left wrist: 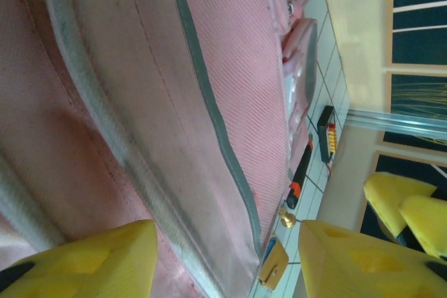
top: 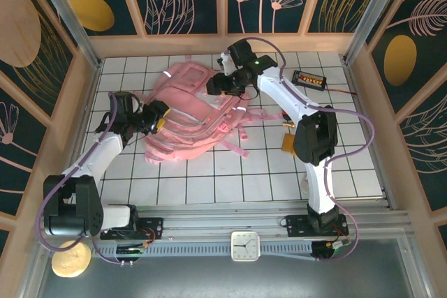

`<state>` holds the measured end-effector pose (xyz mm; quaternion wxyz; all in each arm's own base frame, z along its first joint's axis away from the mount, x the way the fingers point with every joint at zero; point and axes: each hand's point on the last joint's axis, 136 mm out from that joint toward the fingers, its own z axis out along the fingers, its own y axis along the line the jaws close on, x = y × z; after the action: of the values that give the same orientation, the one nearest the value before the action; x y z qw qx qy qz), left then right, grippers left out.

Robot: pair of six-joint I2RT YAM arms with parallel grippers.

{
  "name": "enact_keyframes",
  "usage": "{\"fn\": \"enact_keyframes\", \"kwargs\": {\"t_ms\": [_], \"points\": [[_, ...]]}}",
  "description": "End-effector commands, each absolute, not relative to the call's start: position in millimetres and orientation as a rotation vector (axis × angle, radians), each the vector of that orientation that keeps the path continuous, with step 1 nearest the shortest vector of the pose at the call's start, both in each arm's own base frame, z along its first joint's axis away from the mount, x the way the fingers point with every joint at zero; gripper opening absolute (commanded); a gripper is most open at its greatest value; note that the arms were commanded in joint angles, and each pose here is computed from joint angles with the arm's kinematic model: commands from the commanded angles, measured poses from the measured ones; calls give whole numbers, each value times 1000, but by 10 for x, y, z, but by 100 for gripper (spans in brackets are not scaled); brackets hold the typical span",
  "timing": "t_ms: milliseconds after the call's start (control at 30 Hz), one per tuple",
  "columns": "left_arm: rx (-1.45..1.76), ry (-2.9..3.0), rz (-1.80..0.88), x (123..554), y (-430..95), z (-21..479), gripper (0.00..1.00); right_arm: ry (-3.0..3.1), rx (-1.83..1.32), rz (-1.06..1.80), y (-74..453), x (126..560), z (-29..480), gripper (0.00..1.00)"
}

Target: Pack the student bag

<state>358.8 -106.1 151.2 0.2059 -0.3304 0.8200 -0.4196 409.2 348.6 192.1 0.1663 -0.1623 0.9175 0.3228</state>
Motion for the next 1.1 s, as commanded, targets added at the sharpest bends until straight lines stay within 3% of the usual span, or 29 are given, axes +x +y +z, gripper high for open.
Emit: {"fn": "enact_keyframes", "kwargs": {"t_ms": [0,400,567,767,867,1067], "points": [[-941,2256,-1184,3719,-1045,1529,54,2615,-482,941,3517,4020,1919,60],[-967,2348,-1127,3765,-1035,1248,52,2634,-540,871,3476,3997,1740,61],[-977,2373,-1125,3733,-1042,1099,47,2361,-776,892,3594,3784,1774,64],[-976,2397,-1114,3696,-1043,991,24,1967,-1060,903,3732,3432,1902,64],[-974,2400,-1117,3694,-1047,973,0,1966,-1061,882,3748,3509,1923,63],[-945,2378,-1138,3741,-1066,1101,0,1904,-1049,932,3784,3523,2110,64]]}}
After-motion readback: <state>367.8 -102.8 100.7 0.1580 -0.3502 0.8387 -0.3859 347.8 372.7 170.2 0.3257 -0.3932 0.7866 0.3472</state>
